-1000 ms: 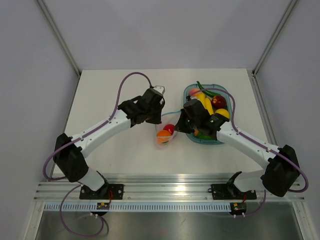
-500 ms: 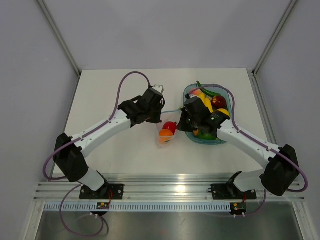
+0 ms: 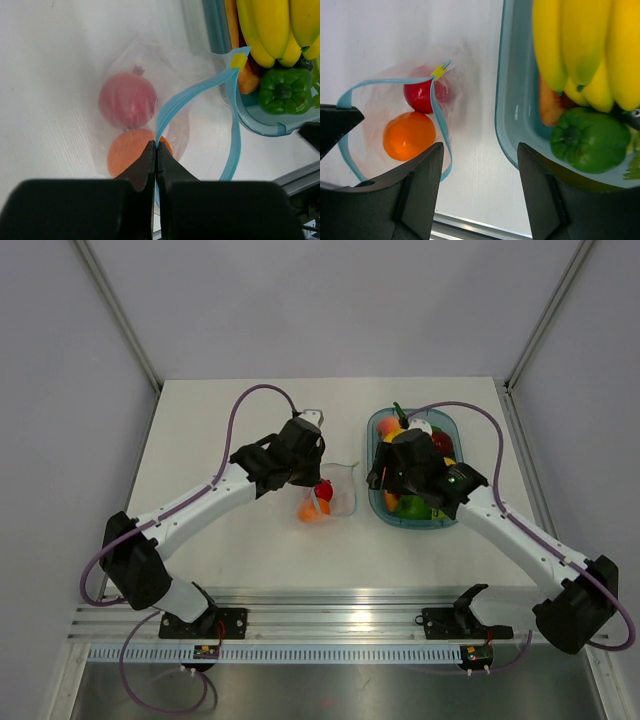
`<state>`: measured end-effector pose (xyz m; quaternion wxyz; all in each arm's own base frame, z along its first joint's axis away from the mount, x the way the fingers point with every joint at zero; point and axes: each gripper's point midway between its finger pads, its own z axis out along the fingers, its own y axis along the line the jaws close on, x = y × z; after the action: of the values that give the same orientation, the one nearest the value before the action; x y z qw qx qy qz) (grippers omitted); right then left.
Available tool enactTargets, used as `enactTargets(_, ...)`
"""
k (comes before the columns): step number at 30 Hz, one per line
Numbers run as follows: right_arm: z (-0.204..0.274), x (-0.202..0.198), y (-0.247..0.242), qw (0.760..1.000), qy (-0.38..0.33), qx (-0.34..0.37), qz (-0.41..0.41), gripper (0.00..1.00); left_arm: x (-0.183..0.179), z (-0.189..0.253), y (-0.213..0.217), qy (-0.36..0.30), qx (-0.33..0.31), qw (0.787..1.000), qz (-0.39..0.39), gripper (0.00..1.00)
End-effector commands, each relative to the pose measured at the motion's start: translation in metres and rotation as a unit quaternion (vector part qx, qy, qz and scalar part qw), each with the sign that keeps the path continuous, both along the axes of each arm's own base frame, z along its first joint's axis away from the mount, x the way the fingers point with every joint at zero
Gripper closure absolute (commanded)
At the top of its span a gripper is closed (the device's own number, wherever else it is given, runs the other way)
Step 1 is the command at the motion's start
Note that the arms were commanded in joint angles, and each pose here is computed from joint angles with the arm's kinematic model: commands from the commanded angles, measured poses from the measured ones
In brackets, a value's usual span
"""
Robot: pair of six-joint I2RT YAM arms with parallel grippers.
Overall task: Place the food in the zip-top bag and seal the zipper
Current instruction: Adjust the zipper food storage bag at the center of the board, then pick up the fake fruit from the bin.
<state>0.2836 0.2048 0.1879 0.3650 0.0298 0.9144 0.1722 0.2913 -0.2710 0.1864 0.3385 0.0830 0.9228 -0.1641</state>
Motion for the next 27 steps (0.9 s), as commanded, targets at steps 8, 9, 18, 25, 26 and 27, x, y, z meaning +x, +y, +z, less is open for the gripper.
enactTargets(8,-0.008,0.018,-0.124,0.985,0.005,-0.034,-0.170,0.33,0.008,0.014,-0.008,-0.016,-0.038,0.999,0.008,1.00)
enactTargets(9,-0.014,0.021,-0.135,0.982,0.015,-0.026,-0.187,0.32,0.008,0.015,-0.008,-0.016,-0.038,0.999,0.008,1.00)
enactTargets(18,-0.047,0.027,-0.153,0.974,0.047,-0.004,-0.223,0.26,0.008,0.015,-0.006,-0.019,-0.033,0.999,0.006,1.00)
enactTargets(25,-0.039,0.044,-0.173,0.960,0.014,0.046,-0.275,0.37,0.007,0.011,-0.008,-0.016,-0.033,0.999,0.000,1.00)
enactTargets(26,-0.039,0.046,-0.177,0.959,0.012,0.044,-0.280,0.41,0.007,0.011,-0.008,-0.015,-0.033,0.999,-0.001,1.00)
enactTargets(27,-0.038,0.048,-0.179,0.958,0.011,0.044,-0.283,0.44,0.007,0.012,-0.008,-0.016,-0.033,0.999,-0.001,1.00)
